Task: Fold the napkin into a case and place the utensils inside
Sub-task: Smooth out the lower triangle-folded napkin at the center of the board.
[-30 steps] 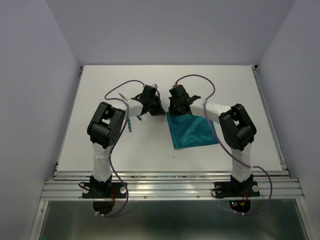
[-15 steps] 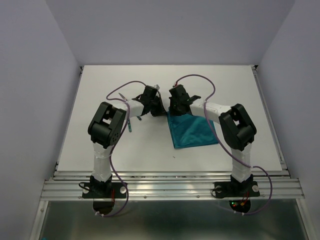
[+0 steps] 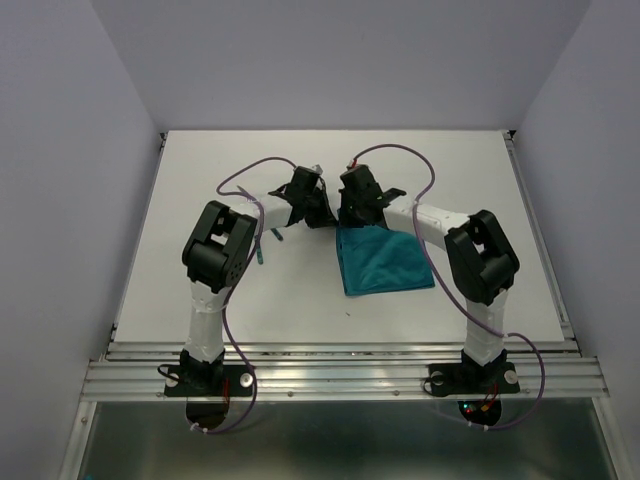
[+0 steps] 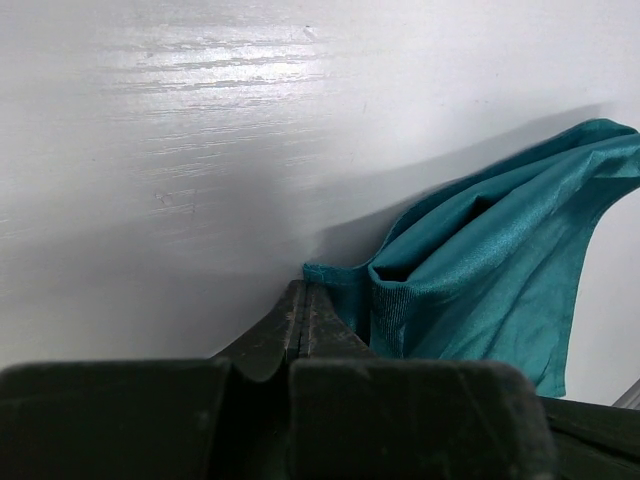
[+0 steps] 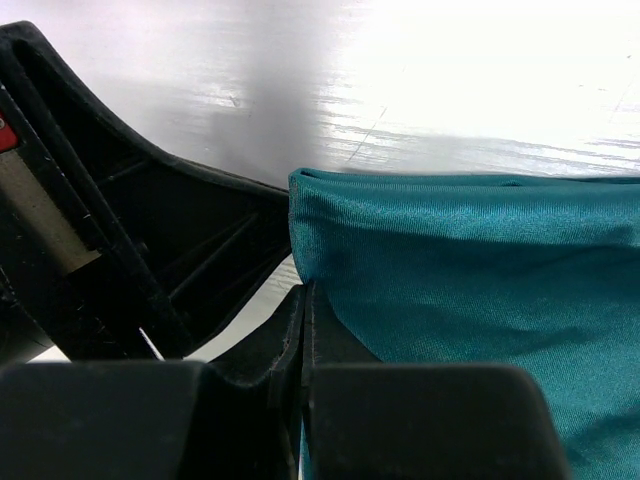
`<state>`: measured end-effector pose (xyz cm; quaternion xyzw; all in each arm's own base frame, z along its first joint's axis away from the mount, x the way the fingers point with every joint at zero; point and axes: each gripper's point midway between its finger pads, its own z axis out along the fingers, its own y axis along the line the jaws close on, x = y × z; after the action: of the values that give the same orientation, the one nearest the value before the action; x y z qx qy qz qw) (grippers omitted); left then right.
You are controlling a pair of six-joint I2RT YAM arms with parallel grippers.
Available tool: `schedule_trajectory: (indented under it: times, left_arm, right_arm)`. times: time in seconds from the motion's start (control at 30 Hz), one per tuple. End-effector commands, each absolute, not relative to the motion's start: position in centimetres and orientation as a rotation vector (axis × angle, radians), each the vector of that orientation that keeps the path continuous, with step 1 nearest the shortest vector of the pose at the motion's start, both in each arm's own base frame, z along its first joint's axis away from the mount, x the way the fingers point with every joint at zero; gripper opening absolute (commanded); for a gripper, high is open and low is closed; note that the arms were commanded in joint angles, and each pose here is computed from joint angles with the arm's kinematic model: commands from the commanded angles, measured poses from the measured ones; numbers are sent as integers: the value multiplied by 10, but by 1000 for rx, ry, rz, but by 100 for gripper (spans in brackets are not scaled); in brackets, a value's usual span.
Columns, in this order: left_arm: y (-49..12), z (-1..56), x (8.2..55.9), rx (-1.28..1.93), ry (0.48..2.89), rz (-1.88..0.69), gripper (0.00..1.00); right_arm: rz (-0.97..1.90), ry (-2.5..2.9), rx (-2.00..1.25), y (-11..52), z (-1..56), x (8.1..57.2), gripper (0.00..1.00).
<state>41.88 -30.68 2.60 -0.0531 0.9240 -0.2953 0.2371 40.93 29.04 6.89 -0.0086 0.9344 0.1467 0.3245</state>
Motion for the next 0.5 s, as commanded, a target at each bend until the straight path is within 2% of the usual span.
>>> schedule_trajectory:
  times: [0.0, 0.23, 0.3, 0.33, 0.47]
  left_arm:
    - [-296, 5, 411, -152, 2607, -703, 0]
    - [-291, 9, 412, -164, 2597, -675, 0]
    - [-289, 10, 413, -169, 2599, -662, 0]
    - [-286, 12, 413, -173, 2597, -637, 0]
    - [-273, 25, 418, -189, 2569, -551, 0]
  right_arm:
    - [437, 2368, -23, 303, 99, 422, 1]
    - [480, 2408, -41, 318, 77, 426, 1]
    - [515, 2413, -63, 325, 77, 427, 4]
    - [494, 2422, -58, 323, 73, 427, 14]
    - [464, 2381, -38, 312, 92, 426, 34]
